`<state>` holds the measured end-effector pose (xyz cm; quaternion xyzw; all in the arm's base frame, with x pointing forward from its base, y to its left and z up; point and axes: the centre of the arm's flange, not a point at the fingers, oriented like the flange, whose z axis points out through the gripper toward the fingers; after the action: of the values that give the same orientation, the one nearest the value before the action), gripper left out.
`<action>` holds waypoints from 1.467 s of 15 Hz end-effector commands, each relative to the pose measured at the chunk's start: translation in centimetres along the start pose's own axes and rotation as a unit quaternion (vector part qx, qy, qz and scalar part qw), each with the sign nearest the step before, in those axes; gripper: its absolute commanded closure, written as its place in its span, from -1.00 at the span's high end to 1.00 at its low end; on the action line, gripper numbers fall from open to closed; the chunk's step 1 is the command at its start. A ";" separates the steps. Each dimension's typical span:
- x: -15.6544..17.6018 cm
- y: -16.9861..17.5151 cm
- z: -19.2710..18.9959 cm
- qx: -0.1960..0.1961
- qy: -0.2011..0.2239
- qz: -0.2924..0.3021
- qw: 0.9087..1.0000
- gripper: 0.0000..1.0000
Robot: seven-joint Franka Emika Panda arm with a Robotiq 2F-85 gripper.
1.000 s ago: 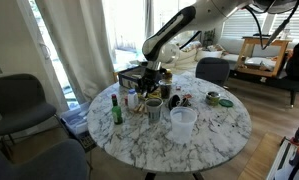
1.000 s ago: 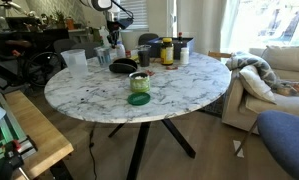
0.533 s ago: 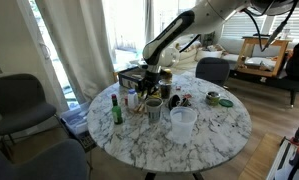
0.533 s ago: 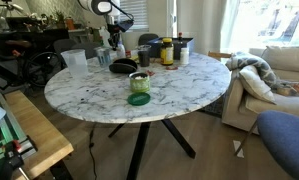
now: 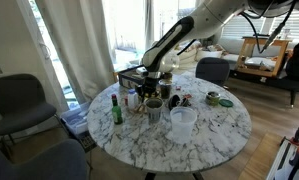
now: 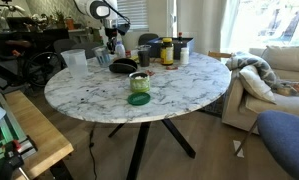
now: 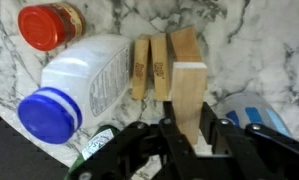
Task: Place the wooden block on the other block
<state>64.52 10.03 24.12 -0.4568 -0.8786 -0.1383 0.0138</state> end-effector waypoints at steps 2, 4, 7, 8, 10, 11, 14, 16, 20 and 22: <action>0.4 -0.5 1.1 0.011 -0.020 -0.064 0.998 -0.85; 0.2 -0.4 1.4 0.004 -0.028 -0.076 0.997 -0.85; -0.1 -0.1 1.7 -0.022 -0.039 -0.083 0.996 -0.85; -0.2 0.0 1.8 -0.028 -0.041 -0.084 0.995 -0.85; -0.1 0.1 2.1 -0.034 -0.042 -0.085 0.995 -0.85; 0.0 0.2 2.3 -0.036 -0.044 -0.087 0.995 -0.85; 0.2 0.3 2.6 -0.042 -0.045 -0.092 0.994 -0.85; 0.2 0.4 2.6 -0.045 -0.048 -0.091 0.994 -0.85; 0.0 0.3 2.3 -0.039 -0.051 -0.088 0.994 0.19; 0.0 0.3 1.9 -0.042 -0.044 -0.085 0.994 0.50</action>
<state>65.29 11.14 22.23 -0.3913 -0.9056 -0.1535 -0.0568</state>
